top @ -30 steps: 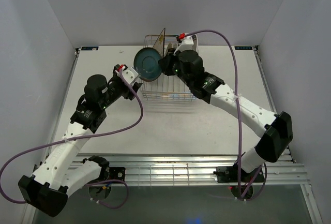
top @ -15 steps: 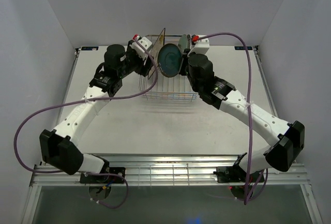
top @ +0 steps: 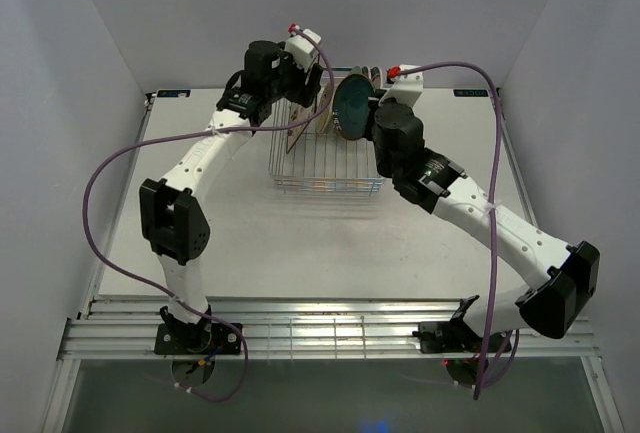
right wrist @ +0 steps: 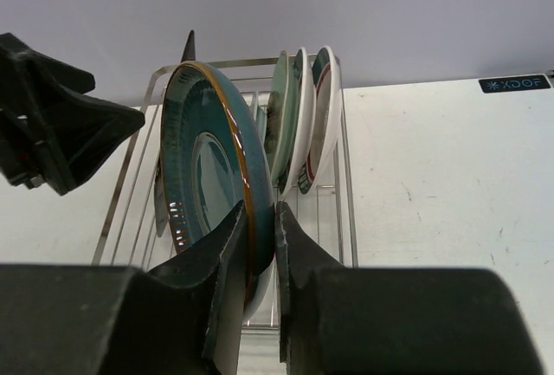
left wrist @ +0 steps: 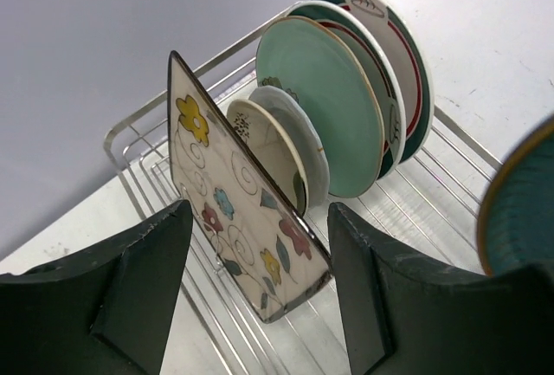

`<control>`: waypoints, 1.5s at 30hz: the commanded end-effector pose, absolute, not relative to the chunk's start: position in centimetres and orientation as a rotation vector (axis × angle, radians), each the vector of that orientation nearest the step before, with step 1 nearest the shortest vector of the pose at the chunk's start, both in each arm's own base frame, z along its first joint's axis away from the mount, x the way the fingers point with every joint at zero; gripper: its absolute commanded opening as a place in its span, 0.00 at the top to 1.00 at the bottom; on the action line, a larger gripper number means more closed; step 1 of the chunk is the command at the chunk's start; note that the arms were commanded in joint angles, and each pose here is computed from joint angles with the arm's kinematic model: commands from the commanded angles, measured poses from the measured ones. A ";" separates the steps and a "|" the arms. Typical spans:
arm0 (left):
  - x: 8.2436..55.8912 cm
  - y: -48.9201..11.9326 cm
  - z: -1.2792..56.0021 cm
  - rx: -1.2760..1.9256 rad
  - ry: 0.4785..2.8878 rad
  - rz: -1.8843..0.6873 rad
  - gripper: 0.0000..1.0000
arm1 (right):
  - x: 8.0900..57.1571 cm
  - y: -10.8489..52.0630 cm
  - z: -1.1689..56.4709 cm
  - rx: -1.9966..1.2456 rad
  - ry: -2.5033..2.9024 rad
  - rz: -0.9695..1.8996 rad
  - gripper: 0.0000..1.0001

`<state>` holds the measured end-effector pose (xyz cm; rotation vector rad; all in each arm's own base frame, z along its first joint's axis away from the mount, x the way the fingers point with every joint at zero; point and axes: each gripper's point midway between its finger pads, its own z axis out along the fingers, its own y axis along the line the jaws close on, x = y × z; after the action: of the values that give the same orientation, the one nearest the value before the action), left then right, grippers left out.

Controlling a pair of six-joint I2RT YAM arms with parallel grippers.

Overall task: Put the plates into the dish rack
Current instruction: Insert the plate into the dish rack.

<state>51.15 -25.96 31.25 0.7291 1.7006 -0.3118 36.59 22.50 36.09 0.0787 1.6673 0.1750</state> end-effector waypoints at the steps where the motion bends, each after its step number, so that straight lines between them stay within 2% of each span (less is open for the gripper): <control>1: 52.3 -26.3 31.7 0.679 1.727 -0.323 0.26 | 37.2 21.3 41.7 0.207 1.524 0.200 0.92; 7: 55.2 -27.6 32.1 0.662 1.731 -0.332 0.27 | 38.3 21.0 41.3 0.233 1.530 0.133 0.92; 17: 58.6 -27.4 27.4 0.618 1.810 -0.246 0.33 | 40.1 20.0 39.2 0.270 1.556 0.063 0.92; 21: 58.9 -27.3 26.5 0.620 1.820 -0.228 0.38 | 40.8 20.2 38.9 0.278 1.553 0.067 0.92; 25: 59.3 -27.1 26.0 0.616 1.825 -0.208 0.51 | 41.6 20.6 38.7 0.278 1.556 0.066 0.92; 31: 59.8 -26.6 24.7 0.614 1.845 -0.164 0.63 | 43.0 21.4 38.2 0.281 1.565 0.060 0.92; 34: 60.3 -25.8 24.3 0.591 1.855 -0.108 0.74 | 43.8 21.9 37.9 0.279 1.569 0.052 0.92; 36: 60.4 -25.4 24.4 0.570 1.856 -0.086 0.78 | 44.4 22.2 37.4 0.276 1.576 0.045 0.92; 45: 60.4 -24.4 25.4 0.521 1.855 -0.067 0.81 | 46.2 24.1 37.0 0.275 1.589 0.058 0.92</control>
<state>60.15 -26.33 24.84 0.5515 1.8441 -0.1286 45.46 23.84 31.32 0.1482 1.7262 -0.0583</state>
